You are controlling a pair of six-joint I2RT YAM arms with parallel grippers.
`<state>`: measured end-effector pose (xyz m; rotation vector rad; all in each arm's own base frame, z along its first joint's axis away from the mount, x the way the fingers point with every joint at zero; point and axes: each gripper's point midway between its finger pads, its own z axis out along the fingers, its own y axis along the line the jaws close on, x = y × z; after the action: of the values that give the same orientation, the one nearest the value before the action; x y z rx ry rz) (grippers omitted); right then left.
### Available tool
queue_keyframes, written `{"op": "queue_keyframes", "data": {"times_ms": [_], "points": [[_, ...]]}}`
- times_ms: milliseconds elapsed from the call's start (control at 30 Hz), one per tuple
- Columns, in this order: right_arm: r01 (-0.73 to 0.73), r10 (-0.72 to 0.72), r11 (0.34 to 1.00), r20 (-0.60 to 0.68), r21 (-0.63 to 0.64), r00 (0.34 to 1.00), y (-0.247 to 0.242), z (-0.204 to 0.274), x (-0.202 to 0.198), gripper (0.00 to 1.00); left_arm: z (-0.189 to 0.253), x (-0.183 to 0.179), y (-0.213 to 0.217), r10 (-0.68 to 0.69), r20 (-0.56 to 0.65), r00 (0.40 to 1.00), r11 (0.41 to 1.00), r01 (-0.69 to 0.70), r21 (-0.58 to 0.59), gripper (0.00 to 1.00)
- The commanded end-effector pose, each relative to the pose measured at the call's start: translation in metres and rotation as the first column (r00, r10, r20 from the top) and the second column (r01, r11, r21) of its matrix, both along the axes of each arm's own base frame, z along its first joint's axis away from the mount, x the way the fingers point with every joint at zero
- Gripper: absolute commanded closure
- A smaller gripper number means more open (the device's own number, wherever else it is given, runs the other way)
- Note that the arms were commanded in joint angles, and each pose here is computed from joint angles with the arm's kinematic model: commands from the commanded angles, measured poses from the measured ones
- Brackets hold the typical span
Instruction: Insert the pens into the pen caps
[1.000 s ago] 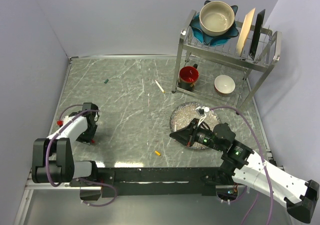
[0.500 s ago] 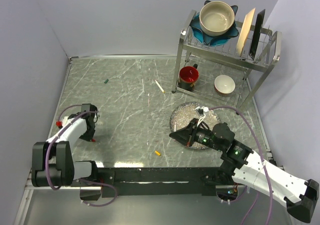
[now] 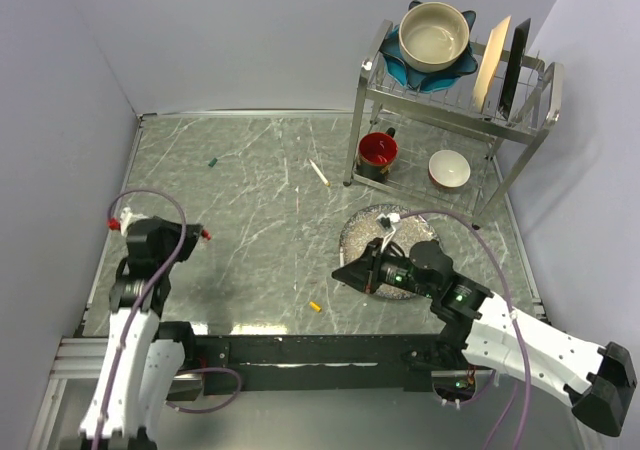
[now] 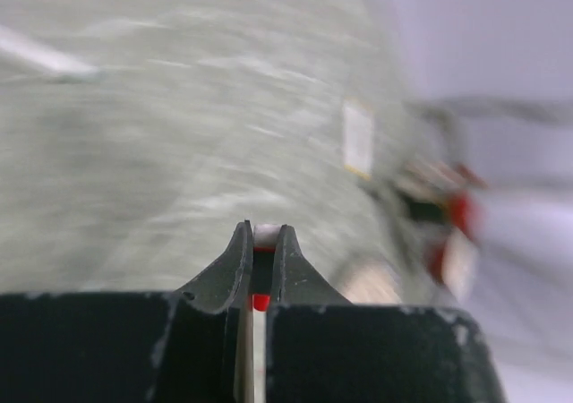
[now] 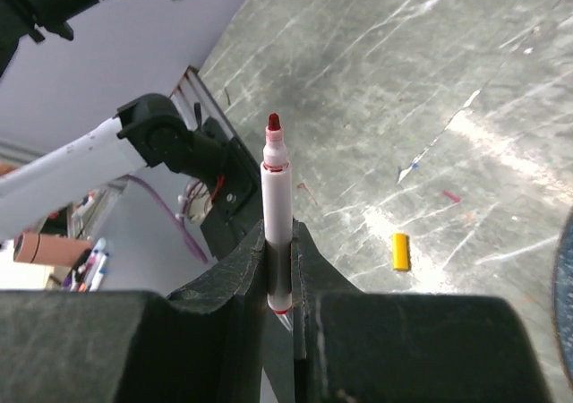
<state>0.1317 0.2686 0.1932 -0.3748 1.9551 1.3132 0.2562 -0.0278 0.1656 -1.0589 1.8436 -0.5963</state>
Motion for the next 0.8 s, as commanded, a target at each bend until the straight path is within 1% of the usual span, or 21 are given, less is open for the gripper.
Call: {"op": "queue_keyframes", "data": {"times_ms": [0,33,67,100,133,200,233,300,333,367,400,433,500,567,600,633,700,733,767], "points": [[-0.131,0.125,0.987,0.058,0.099,0.990,0.019,0.028,-0.013,1.00,0.064,-0.016,-0.072,-0.413,0.370,0.832,0.899,0.438,0.020,0.99],[-0.158,0.151,0.980,0.070,0.122,0.986,0.024,0.031,-0.014,1.00,0.075,-0.021,-0.082,-0.456,0.440,0.774,0.872,0.488,0.044,0.99],[-0.183,0.175,0.974,0.071,0.136,0.982,0.028,0.032,-0.018,1.00,0.078,-0.027,-0.089,-0.484,0.460,0.744,0.848,0.530,0.034,0.99],[-0.200,0.193,0.969,0.058,0.144,0.979,0.032,0.031,-0.020,1.00,0.084,-0.036,-0.100,-0.536,0.493,0.685,0.804,0.592,0.051,0.99],[-0.224,0.213,0.960,0.080,0.170,0.974,0.036,0.038,-0.022,1.00,0.087,-0.043,-0.104,-0.553,0.517,0.653,0.787,0.613,0.068,0.99],[-0.257,0.248,0.949,0.071,0.180,0.966,0.045,0.037,-0.029,1.00,0.094,-0.050,-0.106,-0.561,0.558,0.611,0.777,0.622,0.100,0.99],[-0.274,0.259,0.940,0.096,0.206,0.961,0.050,0.046,-0.031,1.00,0.097,-0.059,-0.112,-0.574,0.581,0.577,0.761,0.639,0.117,0.99],[-0.303,0.290,0.930,0.089,0.208,0.953,0.061,0.044,-0.039,1.00,0.105,-0.067,-0.113,-0.561,0.622,0.545,0.758,0.641,0.121,0.99],[-0.311,0.294,0.924,0.106,0.224,0.950,0.066,0.052,-0.040,1.00,0.107,-0.074,-0.115,-0.558,0.645,0.521,0.752,0.646,0.128,0.99],[-0.309,0.293,0.924,0.106,0.224,0.950,0.069,0.052,-0.041,1.00,0.109,-0.077,-0.115,-0.546,0.661,0.516,0.749,0.653,0.109,0.99],[-0.323,0.310,0.922,0.092,0.214,0.946,0.076,0.047,-0.044,1.00,0.113,-0.080,-0.116,-0.541,0.678,0.497,0.748,0.654,0.117,0.99],[-0.330,0.314,0.917,0.103,0.226,0.944,0.080,0.053,-0.045,1.00,0.113,-0.084,-0.116,-0.539,0.687,0.487,0.746,0.655,0.121,0.99],[-0.342,0.330,0.913,0.090,0.223,0.940,0.088,0.051,-0.049,1.00,0.113,-0.085,-0.116,-0.539,0.688,0.487,0.748,0.651,0.126,0.99],[-0.348,0.333,0.907,0.102,0.237,0.938,0.093,0.058,-0.050,1.00,0.111,-0.087,-0.118,-0.545,0.693,0.472,0.732,0.670,0.120,0.99],[-0.342,0.329,0.910,0.094,0.235,0.940,0.096,0.055,-0.049,1.00,0.111,-0.089,-0.120,-0.545,0.702,0.459,0.722,0.682,0.116,0.99],[-0.347,0.332,0.906,0.102,0.242,0.938,0.099,0.059,-0.051,1.00,0.111,-0.089,-0.121,-0.544,0.720,0.432,0.713,0.691,0.124,0.99],[-0.351,0.337,0.905,0.097,0.240,0.936,0.104,0.057,-0.051,1.00,0.112,-0.092,-0.125,-0.538,0.737,0.409,0.691,0.715,0.107,0.99],[-0.354,0.339,0.902,0.101,0.245,0.935,0.105,0.059,-0.051,1.00,0.111,-0.090,-0.126,-0.539,0.734,0.412,0.686,0.721,0.099,0.99],[-0.353,0.339,0.902,0.098,0.247,0.935,0.106,0.059,-0.051,1.00,0.110,-0.086,-0.126,-0.542,0.730,0.417,0.693,0.713,0.107,0.99]]}}
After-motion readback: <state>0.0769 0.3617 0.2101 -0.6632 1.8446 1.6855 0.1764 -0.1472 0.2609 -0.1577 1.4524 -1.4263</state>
